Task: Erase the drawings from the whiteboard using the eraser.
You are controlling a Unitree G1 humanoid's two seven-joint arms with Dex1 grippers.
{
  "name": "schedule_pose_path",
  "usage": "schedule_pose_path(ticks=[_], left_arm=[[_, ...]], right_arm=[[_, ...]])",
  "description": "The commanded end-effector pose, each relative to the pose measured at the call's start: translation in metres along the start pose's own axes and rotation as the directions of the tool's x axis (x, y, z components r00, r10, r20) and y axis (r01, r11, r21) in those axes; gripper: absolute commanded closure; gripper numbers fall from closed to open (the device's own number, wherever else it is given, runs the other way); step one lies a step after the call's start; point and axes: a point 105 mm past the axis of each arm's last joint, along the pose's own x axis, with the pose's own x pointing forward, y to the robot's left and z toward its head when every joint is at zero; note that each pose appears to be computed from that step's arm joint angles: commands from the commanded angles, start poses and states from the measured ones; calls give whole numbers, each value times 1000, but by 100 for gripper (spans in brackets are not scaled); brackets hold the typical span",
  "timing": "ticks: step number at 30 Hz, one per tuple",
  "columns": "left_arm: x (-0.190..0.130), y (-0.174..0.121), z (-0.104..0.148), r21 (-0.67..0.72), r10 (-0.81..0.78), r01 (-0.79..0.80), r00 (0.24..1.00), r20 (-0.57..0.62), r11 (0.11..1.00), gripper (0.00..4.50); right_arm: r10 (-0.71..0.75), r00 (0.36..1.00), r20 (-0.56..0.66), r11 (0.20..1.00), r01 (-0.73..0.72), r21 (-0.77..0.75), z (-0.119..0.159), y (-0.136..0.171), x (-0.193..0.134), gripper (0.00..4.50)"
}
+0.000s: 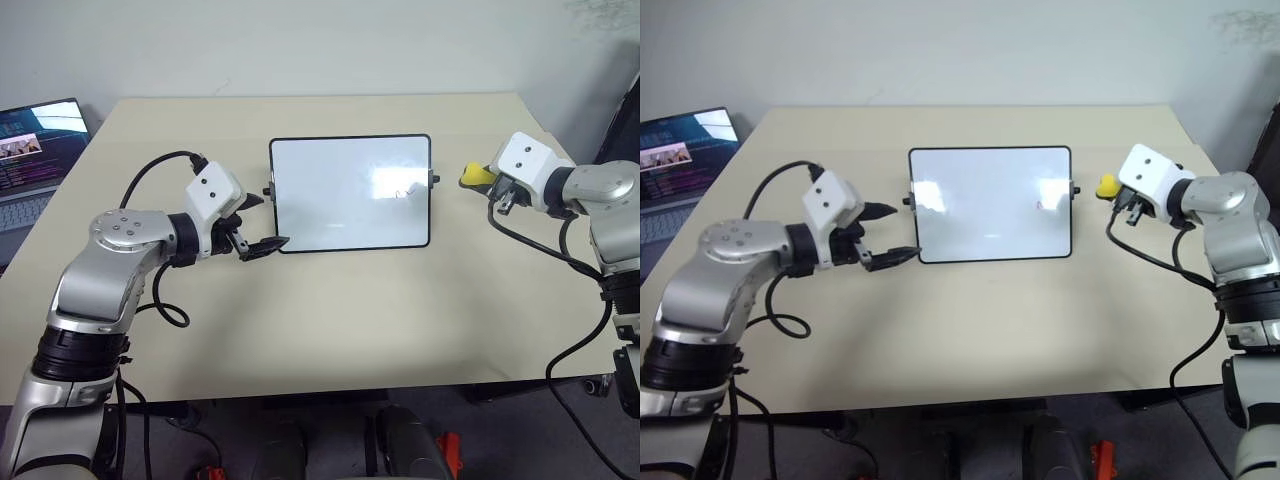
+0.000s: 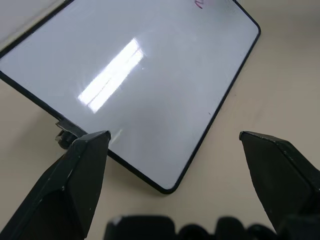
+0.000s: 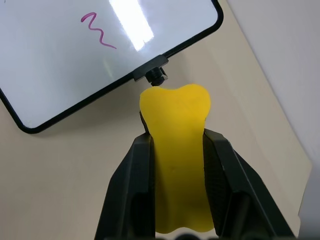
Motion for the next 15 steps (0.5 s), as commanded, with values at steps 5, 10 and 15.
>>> schedule_pose_path(ticks=[5, 10, 15], left_arm=[[-4, 14, 27, 58, 71, -77, 993, 94, 995, 0], [-5, 10, 24, 52, 51, -56, 995, 85, 997, 0], [-4, 9, 25, 57, 43, -48, 996, 84, 997, 0]], right_arm=[[-160, 978, 136, 985, 149, 92, 32, -33, -8, 354], [-119, 985, 123, 991, 111, 76, 28, -24, -6, 354], [-113, 986, 122, 992, 105, 75, 28, -22, -6, 354]])
